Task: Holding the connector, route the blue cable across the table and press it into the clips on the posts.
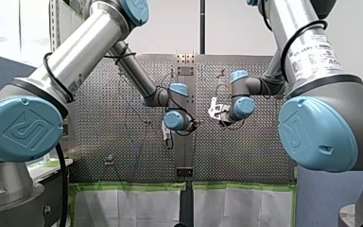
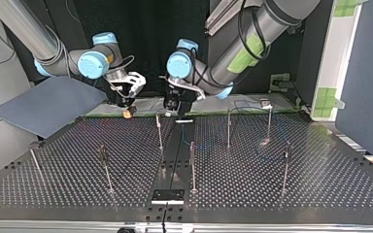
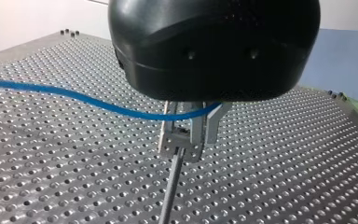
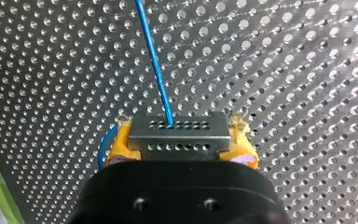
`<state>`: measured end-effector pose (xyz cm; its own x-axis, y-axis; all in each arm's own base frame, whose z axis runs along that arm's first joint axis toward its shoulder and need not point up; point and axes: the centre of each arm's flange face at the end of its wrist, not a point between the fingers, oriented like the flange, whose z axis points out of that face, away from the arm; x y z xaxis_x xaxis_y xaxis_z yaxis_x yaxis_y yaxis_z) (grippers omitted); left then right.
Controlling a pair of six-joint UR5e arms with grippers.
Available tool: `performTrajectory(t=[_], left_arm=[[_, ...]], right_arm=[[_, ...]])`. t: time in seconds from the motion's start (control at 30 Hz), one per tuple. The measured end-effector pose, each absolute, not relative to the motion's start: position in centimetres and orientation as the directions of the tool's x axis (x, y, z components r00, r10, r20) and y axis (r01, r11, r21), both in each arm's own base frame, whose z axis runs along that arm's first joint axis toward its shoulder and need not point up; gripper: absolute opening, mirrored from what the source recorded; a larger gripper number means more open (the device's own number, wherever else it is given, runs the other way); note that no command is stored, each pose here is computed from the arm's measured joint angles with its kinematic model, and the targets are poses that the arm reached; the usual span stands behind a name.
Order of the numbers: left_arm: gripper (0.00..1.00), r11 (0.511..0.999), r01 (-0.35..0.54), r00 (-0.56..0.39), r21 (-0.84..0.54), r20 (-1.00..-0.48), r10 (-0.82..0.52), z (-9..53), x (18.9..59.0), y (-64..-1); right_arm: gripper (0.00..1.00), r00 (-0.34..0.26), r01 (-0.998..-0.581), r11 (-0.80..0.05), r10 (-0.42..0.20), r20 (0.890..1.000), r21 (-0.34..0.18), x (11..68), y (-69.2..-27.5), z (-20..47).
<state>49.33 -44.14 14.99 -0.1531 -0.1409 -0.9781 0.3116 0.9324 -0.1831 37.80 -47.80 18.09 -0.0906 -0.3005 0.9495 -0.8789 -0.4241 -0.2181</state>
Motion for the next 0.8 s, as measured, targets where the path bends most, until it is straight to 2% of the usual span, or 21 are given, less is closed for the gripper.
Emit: performTrajectory(t=[0.37, 0.8], left_arm=[[0.0, 0.94, 0.304, -0.185, -0.156, -0.977, -0.103, 13.4, 51.8, -44.5], [0.0, 0.952, 0.258, -0.127, -0.162, -0.983, -0.133, 16.1, 56.4, -43.1]], right_arm=[[0.0, -0.12, -0.881, -0.417, -0.26, 0.958, -0.223, 37.1, -49.1, 18.2], [0.0, -0.139, -0.884, -0.408, -0.237, 0.962, -0.228, 35.8, -51.0, 18.0]])
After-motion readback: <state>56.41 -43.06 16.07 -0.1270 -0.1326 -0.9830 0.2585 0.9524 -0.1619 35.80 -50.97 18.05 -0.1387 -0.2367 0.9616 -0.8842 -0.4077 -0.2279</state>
